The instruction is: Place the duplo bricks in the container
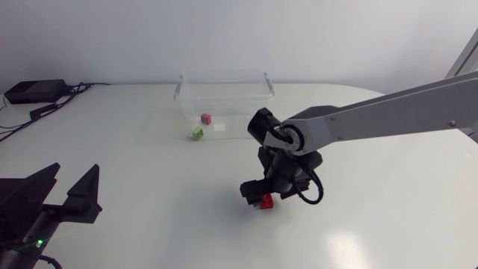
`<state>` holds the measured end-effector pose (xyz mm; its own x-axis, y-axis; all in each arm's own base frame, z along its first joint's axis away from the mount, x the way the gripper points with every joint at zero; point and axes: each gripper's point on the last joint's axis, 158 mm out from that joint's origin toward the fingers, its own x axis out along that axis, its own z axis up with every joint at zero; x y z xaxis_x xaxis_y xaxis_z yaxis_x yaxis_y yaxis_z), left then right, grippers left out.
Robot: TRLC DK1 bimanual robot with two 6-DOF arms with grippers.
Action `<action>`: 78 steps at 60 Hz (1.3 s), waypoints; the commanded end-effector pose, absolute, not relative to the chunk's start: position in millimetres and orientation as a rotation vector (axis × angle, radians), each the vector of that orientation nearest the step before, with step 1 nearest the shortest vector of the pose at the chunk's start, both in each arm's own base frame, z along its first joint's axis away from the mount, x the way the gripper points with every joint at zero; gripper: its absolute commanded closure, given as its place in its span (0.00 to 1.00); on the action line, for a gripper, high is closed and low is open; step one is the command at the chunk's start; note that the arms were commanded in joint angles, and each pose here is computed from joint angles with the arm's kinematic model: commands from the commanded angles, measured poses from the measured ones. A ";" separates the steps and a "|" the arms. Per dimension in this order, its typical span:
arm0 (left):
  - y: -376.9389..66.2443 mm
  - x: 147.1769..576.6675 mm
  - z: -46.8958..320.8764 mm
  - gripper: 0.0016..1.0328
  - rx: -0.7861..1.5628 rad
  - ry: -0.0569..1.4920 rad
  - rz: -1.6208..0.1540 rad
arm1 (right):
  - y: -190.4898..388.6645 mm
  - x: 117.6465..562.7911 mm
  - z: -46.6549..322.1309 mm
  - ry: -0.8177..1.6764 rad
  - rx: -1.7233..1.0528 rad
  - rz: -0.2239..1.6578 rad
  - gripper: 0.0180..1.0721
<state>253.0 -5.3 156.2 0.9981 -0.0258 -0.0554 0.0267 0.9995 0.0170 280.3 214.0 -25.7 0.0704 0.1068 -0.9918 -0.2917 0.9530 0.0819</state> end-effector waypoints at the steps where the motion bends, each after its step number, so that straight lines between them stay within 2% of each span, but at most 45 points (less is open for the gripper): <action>1: -4.1 253.3 151.9 0.04 -0.010 0.055 -0.021 | 217.9 281.2 -29.9 1.489 -0.142 0.281 0.05; 34: -4.1 253.3 151.9 0.04 -0.010 0.055 -0.021 | 217.7 285.8 -40.4 1.512 -0.144 0.246 0.05; 45: -4.1 253.3 151.9 0.04 -0.010 0.055 -0.021 | 216.6 286.2 -40.5 1.512 -0.145 0.242 0.11; 59: -4.1 253.3 151.9 0.04 -0.010 0.055 -0.021 | 216.9 286.2 -43.0 1.516 -0.150 0.240 0.28; 65: -4.1 253.3 151.9 0.04 -0.010 0.055 -0.021 | 218.4 286.4 -43.9 1.519 -0.153 0.241 0.28; 78: -4.1 253.3 151.9 0.04 -0.010 0.055 -0.021 | 222.0 290.8 -41.1 1.508 -0.149 0.244 0.51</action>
<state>253.0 -5.3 156.2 0.9981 -0.0258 -0.0554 0.0267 0.9995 0.0170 291.3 220.1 -37.7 0.0545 0.0854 -0.9949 -0.2682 0.9610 0.0678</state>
